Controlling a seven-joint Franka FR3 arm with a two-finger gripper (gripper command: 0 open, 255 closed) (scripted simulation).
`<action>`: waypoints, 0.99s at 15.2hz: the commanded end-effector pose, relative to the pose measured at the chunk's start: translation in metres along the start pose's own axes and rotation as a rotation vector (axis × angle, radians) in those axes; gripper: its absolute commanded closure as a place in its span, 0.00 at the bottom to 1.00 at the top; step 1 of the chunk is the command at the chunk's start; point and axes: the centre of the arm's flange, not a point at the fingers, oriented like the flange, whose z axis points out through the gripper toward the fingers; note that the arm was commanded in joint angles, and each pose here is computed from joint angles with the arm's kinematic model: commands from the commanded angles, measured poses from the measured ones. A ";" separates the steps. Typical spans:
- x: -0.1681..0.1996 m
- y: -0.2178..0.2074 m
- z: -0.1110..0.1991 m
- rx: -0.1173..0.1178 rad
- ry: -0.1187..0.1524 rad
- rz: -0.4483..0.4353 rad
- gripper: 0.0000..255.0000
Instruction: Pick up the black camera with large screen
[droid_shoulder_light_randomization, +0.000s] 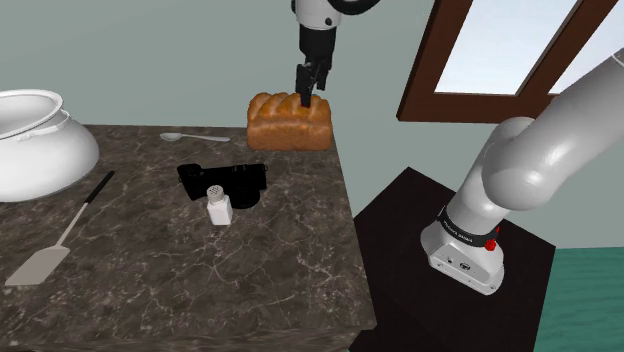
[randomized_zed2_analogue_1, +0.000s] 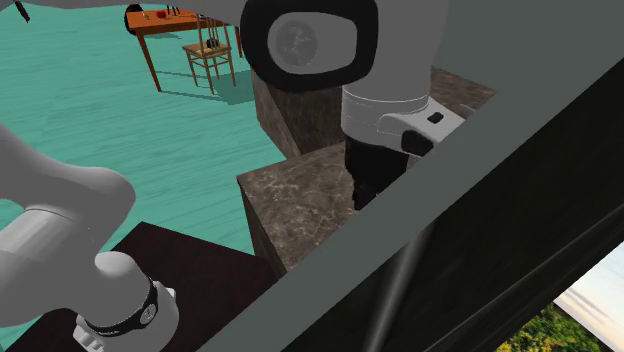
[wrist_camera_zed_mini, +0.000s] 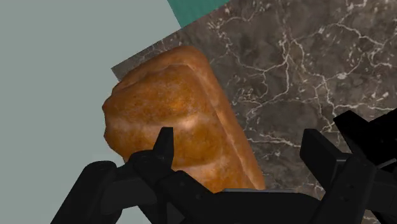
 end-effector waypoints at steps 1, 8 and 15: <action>0.017 -0.017 0.012 0.007 0.008 -0.049 0.00; 0.065 -0.083 0.044 0.030 0.031 -0.217 0.00; 0.101 -0.157 0.073 0.053 0.055 -0.384 0.00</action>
